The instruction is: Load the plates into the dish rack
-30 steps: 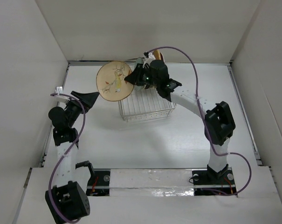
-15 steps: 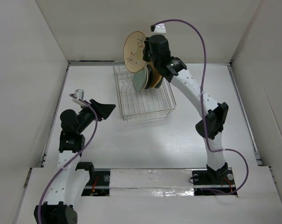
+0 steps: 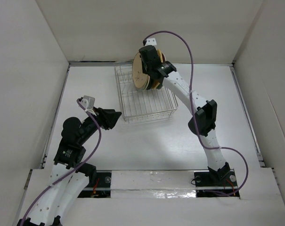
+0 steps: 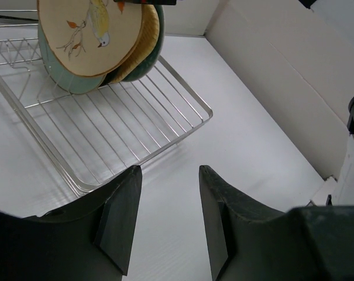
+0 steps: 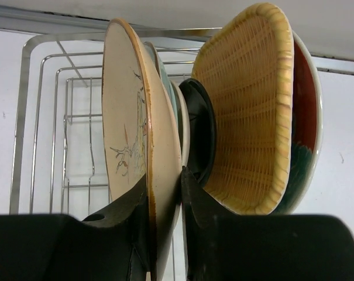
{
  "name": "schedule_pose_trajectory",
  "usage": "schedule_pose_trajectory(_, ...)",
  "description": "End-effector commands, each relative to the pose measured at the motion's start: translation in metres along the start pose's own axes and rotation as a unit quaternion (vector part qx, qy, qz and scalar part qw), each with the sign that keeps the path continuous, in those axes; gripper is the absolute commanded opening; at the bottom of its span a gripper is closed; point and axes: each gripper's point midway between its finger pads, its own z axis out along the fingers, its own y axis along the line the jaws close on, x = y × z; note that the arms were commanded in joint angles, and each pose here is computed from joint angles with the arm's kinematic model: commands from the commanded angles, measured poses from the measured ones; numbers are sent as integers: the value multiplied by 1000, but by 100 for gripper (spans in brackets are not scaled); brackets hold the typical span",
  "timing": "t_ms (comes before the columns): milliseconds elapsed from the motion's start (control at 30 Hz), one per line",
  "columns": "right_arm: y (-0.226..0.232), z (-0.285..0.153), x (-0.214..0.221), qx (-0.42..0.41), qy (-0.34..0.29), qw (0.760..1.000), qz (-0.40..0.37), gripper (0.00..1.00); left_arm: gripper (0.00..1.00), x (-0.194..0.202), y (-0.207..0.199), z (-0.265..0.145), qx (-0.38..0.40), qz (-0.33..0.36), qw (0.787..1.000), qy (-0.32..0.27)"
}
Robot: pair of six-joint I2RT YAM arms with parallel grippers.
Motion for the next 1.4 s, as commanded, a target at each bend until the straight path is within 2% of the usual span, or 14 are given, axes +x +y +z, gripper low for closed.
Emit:
schedule_pose_trajectory(0, 7, -23, -72, -17, -106, 992, 71, 0, 41, -18, -1, -1, -11, 27, 999, -21)
schedule_pose_trajectory(333, 19, 5, -36, -7, -77, 995, 64, 0, 42, -14, 1, 0, -12, 22, 1000, -15)
schedule_pose_trajectory(733, 43, 6, -16, 32, -83, 996, 18, 0, 43, -12, 2, 1, -15, 18, 1000, -13)
schedule_pose_trajectory(1000, 53, 0, 12, 117, -95, 989, -14, 0, 43, -9, 2, 2, -12, 14, 1000, -7)
schedule_pose_trajectory(1300, 90, 20, 44, 53, -92, 994, -27, 1, 43, -7, 4, 3, -14, 12, 1000, -3)
schedule_pose_trajectory(1367, 93, 23, 52, 44, -88, 995, -24, 10, 43, -8, 4, 4, -16, 12, 1000, -4)
